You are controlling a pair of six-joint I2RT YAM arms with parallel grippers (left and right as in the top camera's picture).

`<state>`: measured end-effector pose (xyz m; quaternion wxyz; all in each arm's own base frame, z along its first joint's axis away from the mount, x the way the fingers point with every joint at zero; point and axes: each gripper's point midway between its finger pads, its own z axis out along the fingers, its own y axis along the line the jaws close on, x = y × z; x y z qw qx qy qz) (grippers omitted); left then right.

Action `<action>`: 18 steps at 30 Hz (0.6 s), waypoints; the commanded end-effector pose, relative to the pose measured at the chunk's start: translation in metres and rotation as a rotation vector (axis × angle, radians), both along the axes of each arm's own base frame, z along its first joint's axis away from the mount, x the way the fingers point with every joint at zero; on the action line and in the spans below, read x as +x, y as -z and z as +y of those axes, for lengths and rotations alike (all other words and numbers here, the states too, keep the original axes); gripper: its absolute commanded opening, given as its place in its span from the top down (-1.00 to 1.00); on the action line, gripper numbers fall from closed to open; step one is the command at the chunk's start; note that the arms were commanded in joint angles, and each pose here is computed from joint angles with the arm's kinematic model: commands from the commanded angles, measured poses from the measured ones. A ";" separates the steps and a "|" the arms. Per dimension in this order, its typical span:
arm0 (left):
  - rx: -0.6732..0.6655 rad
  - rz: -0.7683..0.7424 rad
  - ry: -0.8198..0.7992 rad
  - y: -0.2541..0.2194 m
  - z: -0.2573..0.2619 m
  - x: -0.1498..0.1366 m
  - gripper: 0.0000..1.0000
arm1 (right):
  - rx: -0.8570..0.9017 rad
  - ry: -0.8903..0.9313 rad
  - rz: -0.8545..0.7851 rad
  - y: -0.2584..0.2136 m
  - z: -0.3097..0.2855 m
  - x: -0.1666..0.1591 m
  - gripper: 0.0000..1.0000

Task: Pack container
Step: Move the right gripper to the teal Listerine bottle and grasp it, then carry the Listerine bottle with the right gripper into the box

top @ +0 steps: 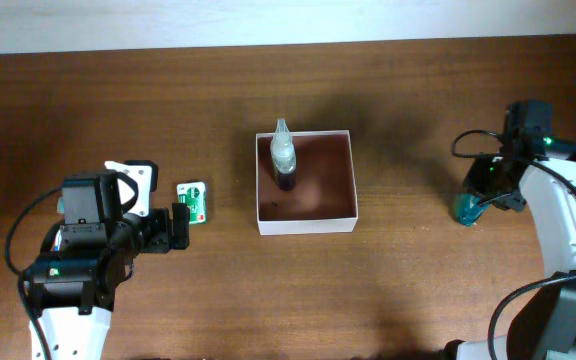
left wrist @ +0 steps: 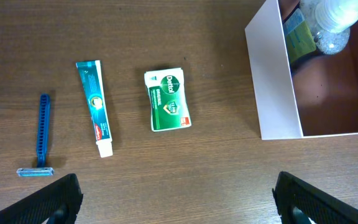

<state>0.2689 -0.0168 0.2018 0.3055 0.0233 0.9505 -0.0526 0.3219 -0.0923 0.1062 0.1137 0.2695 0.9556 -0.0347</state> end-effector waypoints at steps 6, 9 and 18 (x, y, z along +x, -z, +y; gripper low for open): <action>-0.014 -0.020 -0.005 -0.008 -0.001 0.003 -0.99 | -0.043 -0.282 -0.272 -0.126 0.082 0.033 0.92; -0.014 -0.020 -0.005 -0.008 -0.001 0.003 -0.99 | -0.032 -0.391 -0.340 -0.157 0.123 0.035 0.92; -0.014 -0.020 -0.005 -0.008 -0.001 0.003 -0.99 | 0.001 -0.637 -0.460 -0.179 0.236 0.036 0.92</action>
